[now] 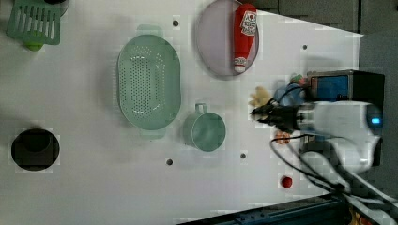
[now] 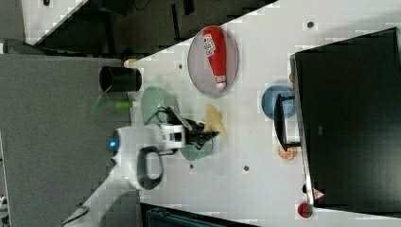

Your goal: Pick banana from table and place on oven.

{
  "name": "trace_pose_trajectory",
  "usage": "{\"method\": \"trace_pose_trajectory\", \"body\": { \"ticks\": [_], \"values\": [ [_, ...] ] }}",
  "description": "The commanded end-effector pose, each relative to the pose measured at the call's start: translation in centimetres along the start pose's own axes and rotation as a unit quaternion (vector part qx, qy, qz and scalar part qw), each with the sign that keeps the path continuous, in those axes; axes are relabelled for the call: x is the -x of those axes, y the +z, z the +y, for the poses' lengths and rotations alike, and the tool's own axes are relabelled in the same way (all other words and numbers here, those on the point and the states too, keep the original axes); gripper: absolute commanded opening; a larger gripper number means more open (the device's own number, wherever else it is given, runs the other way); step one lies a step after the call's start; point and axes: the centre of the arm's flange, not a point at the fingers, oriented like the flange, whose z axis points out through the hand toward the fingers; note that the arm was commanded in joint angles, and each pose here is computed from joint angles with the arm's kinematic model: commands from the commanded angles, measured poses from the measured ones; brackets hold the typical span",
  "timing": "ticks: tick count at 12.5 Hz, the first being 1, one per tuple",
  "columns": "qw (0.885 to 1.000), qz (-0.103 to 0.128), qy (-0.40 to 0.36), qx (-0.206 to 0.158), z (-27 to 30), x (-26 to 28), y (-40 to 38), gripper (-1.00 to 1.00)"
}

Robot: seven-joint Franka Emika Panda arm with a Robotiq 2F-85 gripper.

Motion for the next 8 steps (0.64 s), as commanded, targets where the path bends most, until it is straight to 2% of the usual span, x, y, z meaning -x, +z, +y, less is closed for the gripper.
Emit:
{"method": "trace_pose_trajectory", "body": {
  "ticks": [1,3,8],
  "values": [
    [0.998,0.046,0.025,-0.041,-0.9,-2.3,-11.7,-0.50],
    [0.998,0.039,0.033,-0.024,-0.2,-2.5,-17.1,-0.50],
    [0.998,0.003,0.062,0.020,2.9,-3.8,-29.2,-0.50]
  ]
}}
